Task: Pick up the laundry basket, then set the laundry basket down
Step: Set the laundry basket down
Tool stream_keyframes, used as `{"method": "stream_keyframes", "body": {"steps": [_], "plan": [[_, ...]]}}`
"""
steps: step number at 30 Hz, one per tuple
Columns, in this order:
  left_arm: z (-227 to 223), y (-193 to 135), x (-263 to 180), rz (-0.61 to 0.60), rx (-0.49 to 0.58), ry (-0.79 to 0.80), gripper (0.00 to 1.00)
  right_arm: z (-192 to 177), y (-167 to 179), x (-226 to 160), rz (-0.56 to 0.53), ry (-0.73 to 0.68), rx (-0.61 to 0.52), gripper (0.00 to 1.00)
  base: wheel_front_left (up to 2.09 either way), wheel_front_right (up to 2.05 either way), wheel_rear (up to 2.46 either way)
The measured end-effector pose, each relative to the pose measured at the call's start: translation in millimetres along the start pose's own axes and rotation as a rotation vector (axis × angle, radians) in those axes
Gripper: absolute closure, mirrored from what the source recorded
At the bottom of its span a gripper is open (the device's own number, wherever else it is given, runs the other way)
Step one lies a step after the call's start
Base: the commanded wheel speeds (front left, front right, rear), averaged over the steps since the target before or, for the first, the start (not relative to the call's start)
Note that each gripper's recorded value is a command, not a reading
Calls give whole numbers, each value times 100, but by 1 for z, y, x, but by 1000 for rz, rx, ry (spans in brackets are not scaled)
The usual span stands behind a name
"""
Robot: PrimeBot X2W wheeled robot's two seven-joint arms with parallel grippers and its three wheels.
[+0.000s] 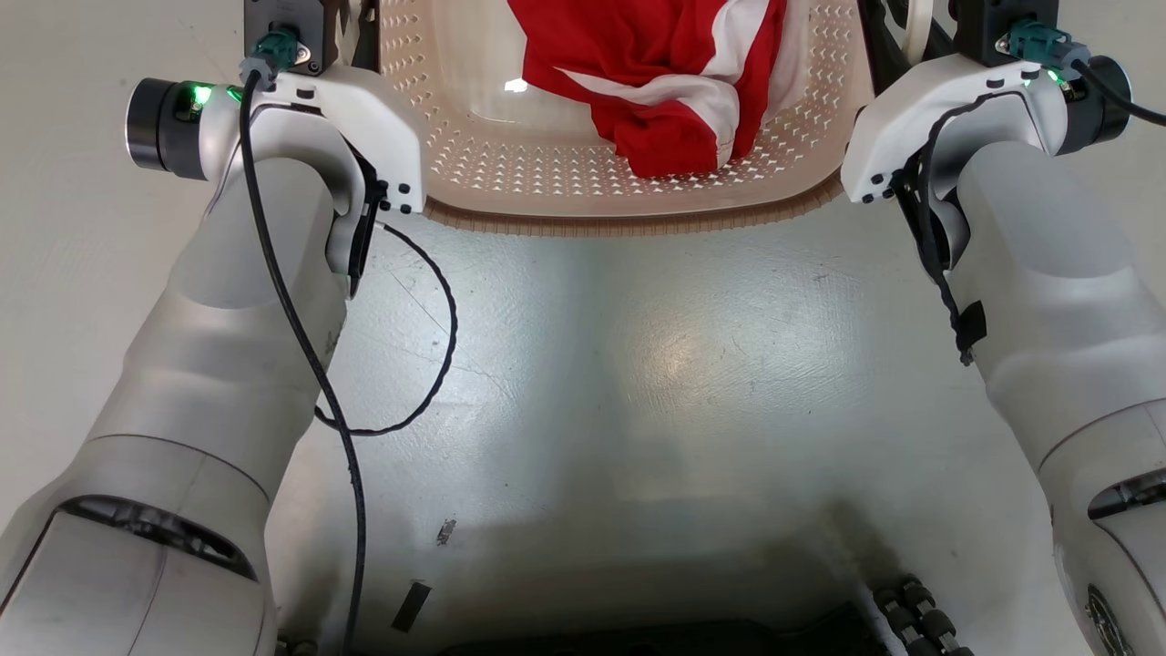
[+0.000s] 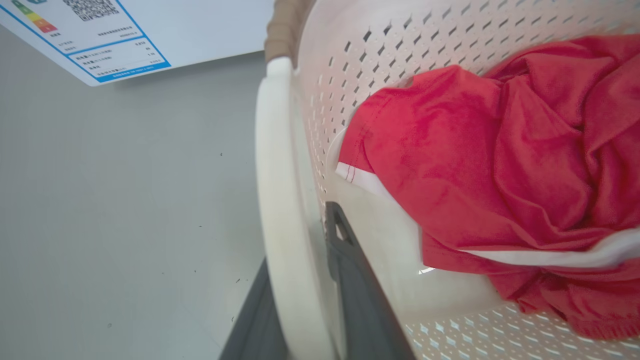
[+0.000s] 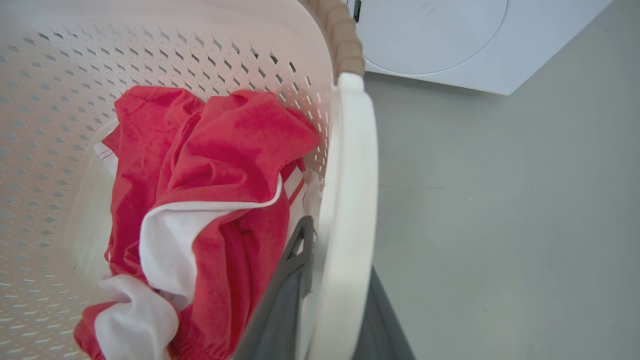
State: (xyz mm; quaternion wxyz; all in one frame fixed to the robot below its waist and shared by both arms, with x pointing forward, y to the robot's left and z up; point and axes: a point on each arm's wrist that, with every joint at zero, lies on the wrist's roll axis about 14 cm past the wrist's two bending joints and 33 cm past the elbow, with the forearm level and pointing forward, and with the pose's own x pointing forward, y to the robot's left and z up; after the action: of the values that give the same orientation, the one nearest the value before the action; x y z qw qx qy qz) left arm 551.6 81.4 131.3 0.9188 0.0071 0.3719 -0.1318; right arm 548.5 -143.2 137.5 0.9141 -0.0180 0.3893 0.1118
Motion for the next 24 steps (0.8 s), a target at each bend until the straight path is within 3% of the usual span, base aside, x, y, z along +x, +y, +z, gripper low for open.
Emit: {"method": "stream_keyframes", "body": {"steps": [7,8,9,10,11,24], "plan": [[0,1,-1,6,-4,3,100,1,0,0,-2,-1,3,100,0,0,0],[0,1,-1,7,-8,3,98,0,0,0,-3,0,5,85,0,0,0],[-1,0,-1,8,-13,3,72,0,-1,0,-6,0,9,57,0,0,0],[-1,0,-1,9,-18,3,26,0,-1,0,-7,0,8,0,0,0,0],[-1,0,0,9,-18,3,0,0,-2,0,-7,-1,10,0,0,0,0],[4,-6,-9,16,-32,13,0,28,-12,-8,-42,-94,3,0,0,0,0]]}}
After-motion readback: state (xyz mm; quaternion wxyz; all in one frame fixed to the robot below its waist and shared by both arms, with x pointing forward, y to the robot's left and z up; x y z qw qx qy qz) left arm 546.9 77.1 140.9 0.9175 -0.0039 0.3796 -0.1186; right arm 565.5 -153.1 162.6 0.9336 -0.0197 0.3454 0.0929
